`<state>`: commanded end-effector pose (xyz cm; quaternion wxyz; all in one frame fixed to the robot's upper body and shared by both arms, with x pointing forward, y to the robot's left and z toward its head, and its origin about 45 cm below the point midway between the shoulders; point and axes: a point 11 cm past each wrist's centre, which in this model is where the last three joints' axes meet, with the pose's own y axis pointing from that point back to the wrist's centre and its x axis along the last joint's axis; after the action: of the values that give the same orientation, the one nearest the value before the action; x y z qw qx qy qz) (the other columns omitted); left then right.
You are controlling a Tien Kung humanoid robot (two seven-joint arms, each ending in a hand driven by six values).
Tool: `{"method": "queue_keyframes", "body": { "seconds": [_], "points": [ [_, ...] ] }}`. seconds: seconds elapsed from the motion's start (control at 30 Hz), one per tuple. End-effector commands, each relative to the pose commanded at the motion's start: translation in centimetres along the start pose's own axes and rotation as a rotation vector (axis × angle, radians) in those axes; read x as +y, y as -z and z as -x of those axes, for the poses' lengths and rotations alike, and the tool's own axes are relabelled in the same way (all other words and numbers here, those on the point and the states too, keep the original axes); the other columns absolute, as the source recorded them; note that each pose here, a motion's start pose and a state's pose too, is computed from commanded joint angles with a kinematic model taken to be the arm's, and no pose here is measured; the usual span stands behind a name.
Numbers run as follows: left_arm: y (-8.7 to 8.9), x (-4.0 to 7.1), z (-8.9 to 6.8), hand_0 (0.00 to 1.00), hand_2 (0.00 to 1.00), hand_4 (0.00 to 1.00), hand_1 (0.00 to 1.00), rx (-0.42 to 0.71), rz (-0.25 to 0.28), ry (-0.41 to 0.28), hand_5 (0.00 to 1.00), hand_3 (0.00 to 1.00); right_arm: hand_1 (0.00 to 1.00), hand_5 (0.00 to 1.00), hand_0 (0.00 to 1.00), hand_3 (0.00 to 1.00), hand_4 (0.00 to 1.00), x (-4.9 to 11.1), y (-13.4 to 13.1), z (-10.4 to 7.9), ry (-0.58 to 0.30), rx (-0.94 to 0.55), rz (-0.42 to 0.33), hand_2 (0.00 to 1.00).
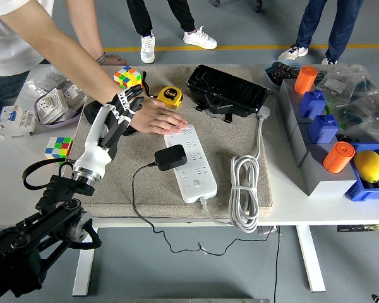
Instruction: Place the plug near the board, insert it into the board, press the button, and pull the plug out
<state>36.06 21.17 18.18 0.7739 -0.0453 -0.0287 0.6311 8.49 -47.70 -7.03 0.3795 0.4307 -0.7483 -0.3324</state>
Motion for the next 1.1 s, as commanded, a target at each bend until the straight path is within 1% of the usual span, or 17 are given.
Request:
{"method": "queue_keyframes", "body": {
  "seconds": [0.13, 0.17, 0.53, 0.57, 0.63, 0.73, 0.77, 0.87, 0.93, 0.97, 1.1],
  "points": [
    [-0.1, 0.0, -0.4, 0.851, 0.904, 0.894, 0.865, 0.009, 0.005, -0.015, 0.709, 0.857, 0.599, 0.286, 0.599, 0.549, 0.792, 0.0, 0.0, -0.1, -0.001, 0.002, 0.001, 0.55],
    [-0.1, 0.0, -0.4, 0.847, 0.891, 0.904, 0.852, 0.006, 0.003, -0.014, 0.733, 0.854, 0.6, 0.286, 0.6, 0.549, 0.792, 0.0, 0.0, -0.1, -0.001, 0.003, 0.001, 0.55],
    [-0.2, 0.0, -0.6, 0.847, 0.885, 0.898, 0.846, -0.004, 0.001, -0.012, 0.745, 0.851, 0.599, 0.286, 0.599, 0.549, 0.792, 0.0, 0.2, -0.1, 0.002, 0.01, -0.002, 0.55],
    [-0.2, 0.0, -0.6, 0.841, 0.872, 0.898, 0.827, -0.005, 0.0, -0.01, 0.747, 0.841, 0.6, 0.287, 0.599, 0.549, 0.792, 0.0, 0.2, -0.1, 0.002, 0.012, -0.003, 0.549],
    [-0.3, 0.0, -0.5, 0.841, 0.872, 0.898, 0.827, -0.017, 0.001, -0.001, 0.747, 0.841, 0.6, 0.287, 0.599, 0.549, 0.792, 0.0, 0.2, -0.2, 0.001, 0.015, -0.004, 0.549],
    [-0.7, 0.1, -0.1, 0.841, 0.872, 0.898, 0.827, -0.074, 0.013, 0.031, 0.747, 0.841, 0.6, 0.287, 0.599, 0.549, 0.792, 0.0, 0.2, -0.2, 0.001, 0.018, -0.004, 0.549],
    [-0.8, 0.2, 0.2, 0.715, 0.76, 0.899, 0.714, -0.092, 0.011, 0.049, 0.743, 0.821, 0.6, 0.287, 0.599, 0.549, 0.792, 0.0, 0.2, -0.3, 0.001, 0.019, -0.003, 0.549],
    [-1.1, 0.4, 1.1, 0.715, 0.76, 0.899, 0.714, -0.165, 0.01, 0.11, 0.743, 0.821, 0.6, 0.287, 0.599, 0.549, 0.792, 0.0, 0.0, -0.3, 0.0, 0.02, -0.001, 0.549],
    [-1.5, 0.5, 1.8, 0.715, 0.76, 0.899, 0.714, -0.22, 0.001, 0.17, 0.743, 0.821, 0.6, 0.287, 0.599, 0.549, 0.792, 0.0, 0.0, -0.3, 0.001, 0.019, -0.001, 0.549],
    [-1.6, 0.5, 2.1, 0.484, 0.57, 0.833, 0.58, -0.243, 0.0, 0.189, 0.492, 0.806, 0.599, 0.287, 0.599, 0.549, 0.792, 0.0, 0.0, -0.2, 0.001, 0.019, 0.0, 0.549],
    [-2.4, 0.6, 3.4, 0.484, 0.57, 0.833, 0.58, -0.34, -0.006, 0.276, 0.492, 0.806, 0.599, 0.287, 0.599, 0.549, 0.792, 0.0, 0.0, -0.2, 0.001, 0.016, 0.001, 0.549]
  ]
}}
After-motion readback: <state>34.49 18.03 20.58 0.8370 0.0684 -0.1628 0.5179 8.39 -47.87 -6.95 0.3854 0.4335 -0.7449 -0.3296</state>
